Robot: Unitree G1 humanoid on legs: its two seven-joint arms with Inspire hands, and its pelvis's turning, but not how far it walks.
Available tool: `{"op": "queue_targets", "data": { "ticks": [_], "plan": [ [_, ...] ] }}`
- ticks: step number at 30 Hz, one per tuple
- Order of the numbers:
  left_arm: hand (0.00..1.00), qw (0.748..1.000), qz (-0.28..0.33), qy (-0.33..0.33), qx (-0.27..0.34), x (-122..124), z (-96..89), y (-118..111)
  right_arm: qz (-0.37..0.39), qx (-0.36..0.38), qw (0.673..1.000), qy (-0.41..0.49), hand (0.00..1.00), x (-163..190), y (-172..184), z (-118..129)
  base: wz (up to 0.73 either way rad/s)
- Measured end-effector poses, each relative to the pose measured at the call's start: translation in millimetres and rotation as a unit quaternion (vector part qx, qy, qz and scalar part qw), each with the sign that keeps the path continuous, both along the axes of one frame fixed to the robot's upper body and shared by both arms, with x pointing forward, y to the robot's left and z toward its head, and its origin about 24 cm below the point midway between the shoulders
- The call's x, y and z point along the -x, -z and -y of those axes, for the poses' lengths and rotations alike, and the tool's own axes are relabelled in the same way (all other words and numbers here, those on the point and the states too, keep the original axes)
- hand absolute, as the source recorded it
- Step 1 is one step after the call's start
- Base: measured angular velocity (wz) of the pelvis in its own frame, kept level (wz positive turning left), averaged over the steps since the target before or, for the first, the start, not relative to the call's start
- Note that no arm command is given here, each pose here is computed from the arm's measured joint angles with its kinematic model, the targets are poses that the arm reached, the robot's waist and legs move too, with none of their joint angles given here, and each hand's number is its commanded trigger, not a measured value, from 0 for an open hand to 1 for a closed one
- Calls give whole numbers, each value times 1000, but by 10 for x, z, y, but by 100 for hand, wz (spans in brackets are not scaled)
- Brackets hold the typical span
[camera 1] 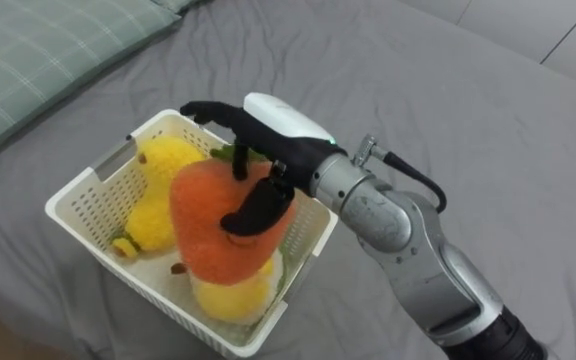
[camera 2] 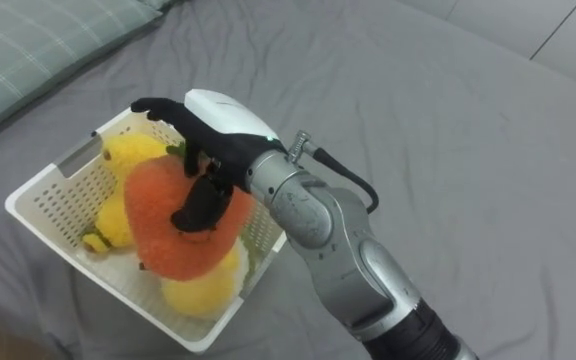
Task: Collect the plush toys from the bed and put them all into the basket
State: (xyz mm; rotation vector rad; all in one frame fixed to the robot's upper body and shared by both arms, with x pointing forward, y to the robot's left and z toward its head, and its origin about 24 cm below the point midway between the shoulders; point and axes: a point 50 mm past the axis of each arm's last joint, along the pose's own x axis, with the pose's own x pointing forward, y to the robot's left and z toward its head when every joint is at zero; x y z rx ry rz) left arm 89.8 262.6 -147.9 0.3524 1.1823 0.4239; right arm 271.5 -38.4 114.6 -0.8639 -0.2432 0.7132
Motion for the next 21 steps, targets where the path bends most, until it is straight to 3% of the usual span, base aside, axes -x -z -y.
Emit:
{"op": "queue_targets", "data": {
  "ticks": [21],
  "plan": [
    [0, 1000, 2, 2, 2, -20, 3, -3, -3, 3, 1000, -5, 0, 8, 8, -11, 0]
  ]
}}
